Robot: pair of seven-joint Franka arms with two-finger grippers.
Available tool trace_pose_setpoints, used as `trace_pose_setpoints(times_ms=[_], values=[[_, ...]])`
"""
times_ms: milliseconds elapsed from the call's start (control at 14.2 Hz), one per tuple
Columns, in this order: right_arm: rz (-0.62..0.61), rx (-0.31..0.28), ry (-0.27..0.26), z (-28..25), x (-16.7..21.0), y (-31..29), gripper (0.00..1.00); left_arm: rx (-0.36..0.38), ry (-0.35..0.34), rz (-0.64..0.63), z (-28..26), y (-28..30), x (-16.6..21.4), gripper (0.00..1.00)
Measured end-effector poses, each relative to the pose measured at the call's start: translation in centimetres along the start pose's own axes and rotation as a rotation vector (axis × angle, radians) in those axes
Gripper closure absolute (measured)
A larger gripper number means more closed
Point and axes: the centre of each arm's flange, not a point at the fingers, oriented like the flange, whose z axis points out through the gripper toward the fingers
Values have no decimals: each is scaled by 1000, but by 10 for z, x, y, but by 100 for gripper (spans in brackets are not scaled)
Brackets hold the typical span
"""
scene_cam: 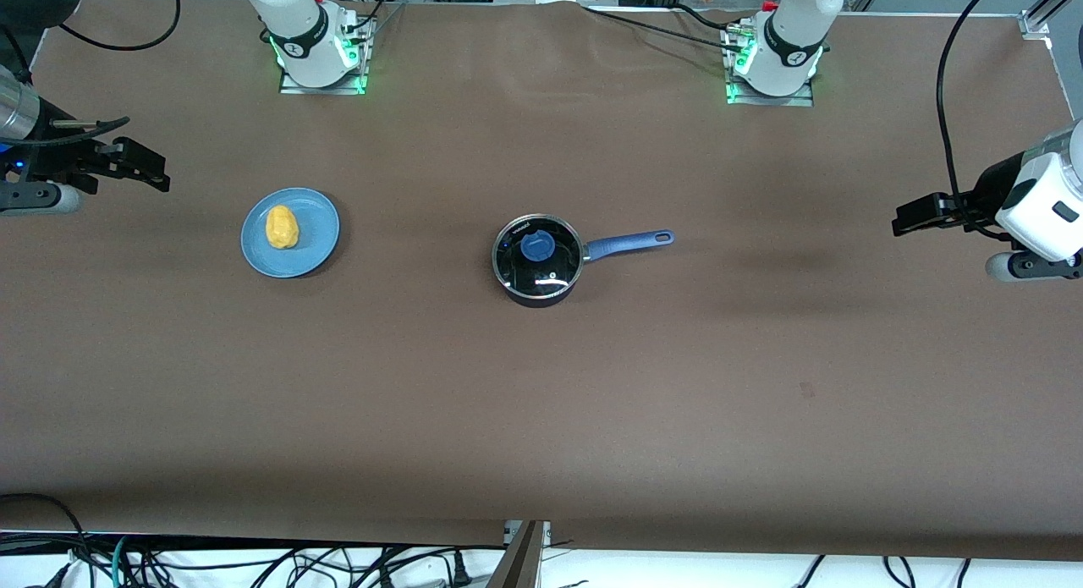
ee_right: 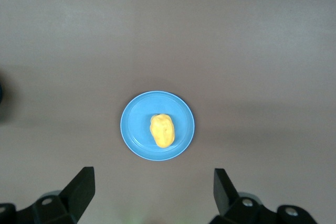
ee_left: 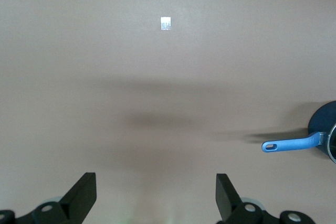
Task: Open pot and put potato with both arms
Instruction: 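Move the left gripper toward the glass lid on the black saucepan, then lower the left gripper and grasp the blue knob of the lid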
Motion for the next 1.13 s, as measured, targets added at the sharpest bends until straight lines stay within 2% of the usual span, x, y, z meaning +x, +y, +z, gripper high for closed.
trace_pose_setpoints(times_ms=[352, 563, 845, 1127], values=[[-1, 0, 0, 0, 0, 0, 0, -1, -1, 0, 0, 0, 0, 0], [-2, 0, 0, 0, 0, -1, 0, -3, -8, 43, 5, 30, -2, 0], [-3, 0, 0, 0, 0, -2, 0, -33, 33, -8, 22, 130, -7, 0], [-5, 0, -2, 1, 0, -3, 0, -78, 53, -96, 73, 247, -14, 0]])
